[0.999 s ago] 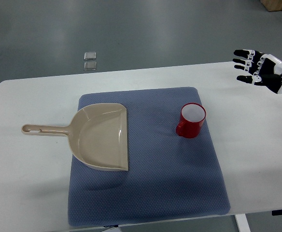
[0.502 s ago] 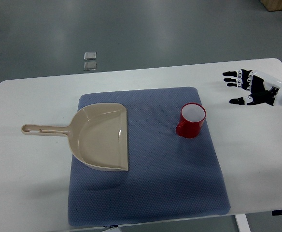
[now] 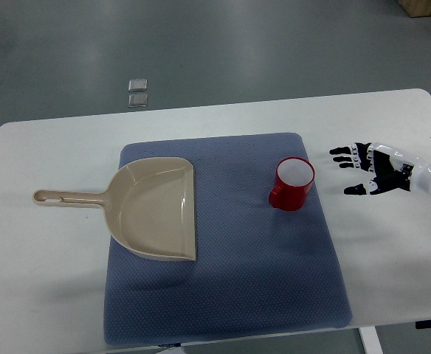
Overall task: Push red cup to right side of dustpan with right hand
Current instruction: 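Move the right hand against the red mug's side away from the dustpan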
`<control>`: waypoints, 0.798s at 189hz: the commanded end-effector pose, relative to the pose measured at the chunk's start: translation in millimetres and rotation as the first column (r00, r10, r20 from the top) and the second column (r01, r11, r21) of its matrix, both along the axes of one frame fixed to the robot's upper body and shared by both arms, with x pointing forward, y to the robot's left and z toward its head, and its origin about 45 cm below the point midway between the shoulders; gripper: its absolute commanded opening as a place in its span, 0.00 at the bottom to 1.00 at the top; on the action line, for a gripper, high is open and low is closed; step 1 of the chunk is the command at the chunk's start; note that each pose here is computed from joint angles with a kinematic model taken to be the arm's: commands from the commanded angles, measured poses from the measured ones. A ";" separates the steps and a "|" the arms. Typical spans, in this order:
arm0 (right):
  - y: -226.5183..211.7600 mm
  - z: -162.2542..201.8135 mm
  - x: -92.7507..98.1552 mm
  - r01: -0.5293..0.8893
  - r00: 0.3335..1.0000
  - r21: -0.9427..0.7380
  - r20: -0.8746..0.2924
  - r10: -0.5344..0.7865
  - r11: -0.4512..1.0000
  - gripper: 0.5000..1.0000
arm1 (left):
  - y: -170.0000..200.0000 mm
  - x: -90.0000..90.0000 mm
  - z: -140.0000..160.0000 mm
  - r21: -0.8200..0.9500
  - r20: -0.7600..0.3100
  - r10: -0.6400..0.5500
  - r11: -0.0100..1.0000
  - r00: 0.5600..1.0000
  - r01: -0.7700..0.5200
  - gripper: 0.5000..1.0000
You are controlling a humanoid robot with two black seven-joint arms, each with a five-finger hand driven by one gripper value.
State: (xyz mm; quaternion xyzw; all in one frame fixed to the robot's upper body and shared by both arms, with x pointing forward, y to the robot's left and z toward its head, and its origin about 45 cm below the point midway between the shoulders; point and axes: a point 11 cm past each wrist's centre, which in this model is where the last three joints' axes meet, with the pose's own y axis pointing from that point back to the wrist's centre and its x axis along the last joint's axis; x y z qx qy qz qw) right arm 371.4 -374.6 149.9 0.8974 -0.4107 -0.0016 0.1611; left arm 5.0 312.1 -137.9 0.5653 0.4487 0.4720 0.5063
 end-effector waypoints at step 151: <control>72.7 -23.8 1.1 -0.058 0.998 0.151 -0.017 0.061 0.987 0.86 | -0.1 -0.7 0.0 0.000 -0.001 0.003 1.000 1.000 -0.003 1.00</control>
